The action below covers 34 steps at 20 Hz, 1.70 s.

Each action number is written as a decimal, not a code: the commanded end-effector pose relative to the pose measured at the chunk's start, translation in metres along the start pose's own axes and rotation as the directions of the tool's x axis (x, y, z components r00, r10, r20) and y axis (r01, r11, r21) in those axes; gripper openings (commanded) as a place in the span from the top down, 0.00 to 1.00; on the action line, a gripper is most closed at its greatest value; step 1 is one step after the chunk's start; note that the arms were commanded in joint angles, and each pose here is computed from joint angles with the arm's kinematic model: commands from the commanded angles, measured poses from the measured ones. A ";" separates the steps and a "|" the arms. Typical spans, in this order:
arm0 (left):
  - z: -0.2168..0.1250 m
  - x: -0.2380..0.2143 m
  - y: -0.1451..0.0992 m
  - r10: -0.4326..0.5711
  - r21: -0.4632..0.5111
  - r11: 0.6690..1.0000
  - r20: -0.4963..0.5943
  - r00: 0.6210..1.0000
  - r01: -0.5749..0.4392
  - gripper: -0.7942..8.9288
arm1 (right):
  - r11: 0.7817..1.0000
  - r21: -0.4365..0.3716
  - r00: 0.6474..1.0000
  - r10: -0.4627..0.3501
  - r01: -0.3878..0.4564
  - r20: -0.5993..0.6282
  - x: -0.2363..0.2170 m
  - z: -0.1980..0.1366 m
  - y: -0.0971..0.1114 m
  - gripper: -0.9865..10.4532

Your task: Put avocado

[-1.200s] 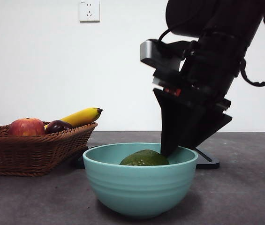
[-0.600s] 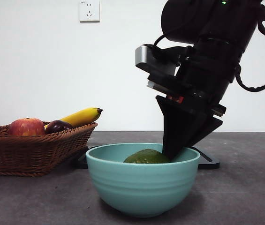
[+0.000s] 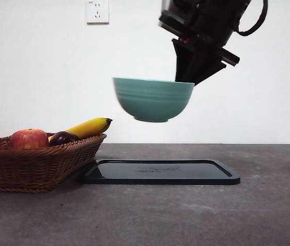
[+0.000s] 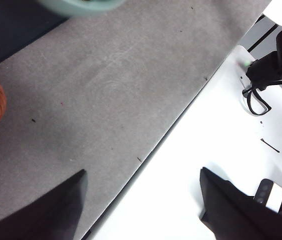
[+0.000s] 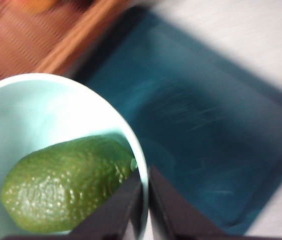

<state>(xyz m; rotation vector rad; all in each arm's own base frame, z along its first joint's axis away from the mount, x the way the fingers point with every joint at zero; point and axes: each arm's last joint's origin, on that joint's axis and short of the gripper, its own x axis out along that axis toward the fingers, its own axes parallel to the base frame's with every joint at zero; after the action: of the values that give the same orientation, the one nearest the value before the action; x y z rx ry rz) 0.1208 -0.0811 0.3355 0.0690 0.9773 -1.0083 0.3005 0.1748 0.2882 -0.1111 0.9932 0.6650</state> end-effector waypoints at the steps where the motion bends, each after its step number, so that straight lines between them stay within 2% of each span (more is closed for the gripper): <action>1: 0.003 -0.001 -0.001 -0.007 0.028 1.000 0.011 1.000 0.007 0.54 | 1.000 0.009 1.000 -0.013 0.013 -0.021 0.014 0.020 -0.013 0.91; 5: 0.003 -0.001 -0.001 -0.007 0.028 1.000 0.011 1.000 0.007 0.54 | 0.998 0.058 0.998 -0.037 0.040 -0.055 0.047 0.042 -0.043 0.91; 9: 0.004 -0.001 -0.001 -0.006 0.032 0.999 0.017 1.000 0.006 0.54 | 0.996 0.080 0.993 -0.035 0.044 -0.113 0.085 0.040 -0.057 0.91; 12: 0.004 -0.001 -0.001 -0.006 0.032 0.999 0.017 1.000 0.006 0.54 | 0.995 0.088 0.988 -0.034 0.047 -0.147 0.106 0.034 -0.063 0.91; 18: 0.004 -0.001 -0.001 -0.006 0.032 0.999 0.017 1.000 0.006 0.54 | 0.995 0.091 0.986 -0.034 0.049 -0.161 0.108 0.032 -0.064 0.90; 20: 0.004 -0.001 -0.001 -0.006 0.032 0.999 0.017 1.000 0.006 0.54 | 0.994 0.096 0.986 -0.034 0.050 -0.161 0.108 0.033 -0.064 0.78; 22: 0.004 -0.001 -0.001 -0.006 0.032 0.999 0.017 1.000 0.006 0.54 | 0.994 0.101 0.988 -0.036 0.052 -0.152 0.105 0.034 -0.063 0.75; 23: 0.004 -0.001 -0.001 -0.006 0.032 0.999 0.017 1.000 0.006 0.54 | 0.993 0.101 0.989 -0.040 0.055 -0.141 0.098 0.037 -0.063 0.75; 26: 0.004 -0.001 -0.001 -0.006 0.032 0.999 0.017 1.000 0.006 0.54 | 0.988 0.077 0.990 -0.126 0.131 -0.060 0.050 0.054 -0.055 0.75; 29: 0.004 -0.001 -0.001 -0.006 0.032 0.999 0.017 1.000 0.006 0.54 | 0.991 0.054 0.990 -0.124 0.120 0.062 -0.019 0.063 -0.035 0.75; 32: 0.004 -0.001 -0.001 -0.006 0.032 0.999 0.018 1.000 0.006 0.54 | 0.992 0.039 0.982 -0.123 0.118 0.144 -0.091 0.052 -0.013 0.75; 34: 0.004 -0.001 -0.001 -0.006 0.032 0.999 0.018 1.000 0.006 0.54 | 0.995 0.034 0.983 -0.099 0.095 0.153 -0.126 0.037 -0.002 0.75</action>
<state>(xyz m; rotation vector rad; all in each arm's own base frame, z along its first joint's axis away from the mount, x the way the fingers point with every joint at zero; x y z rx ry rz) 0.1214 -0.0814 0.3360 0.0694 0.9671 -1.0097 0.2802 0.1259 0.4073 -0.0780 0.8547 0.5518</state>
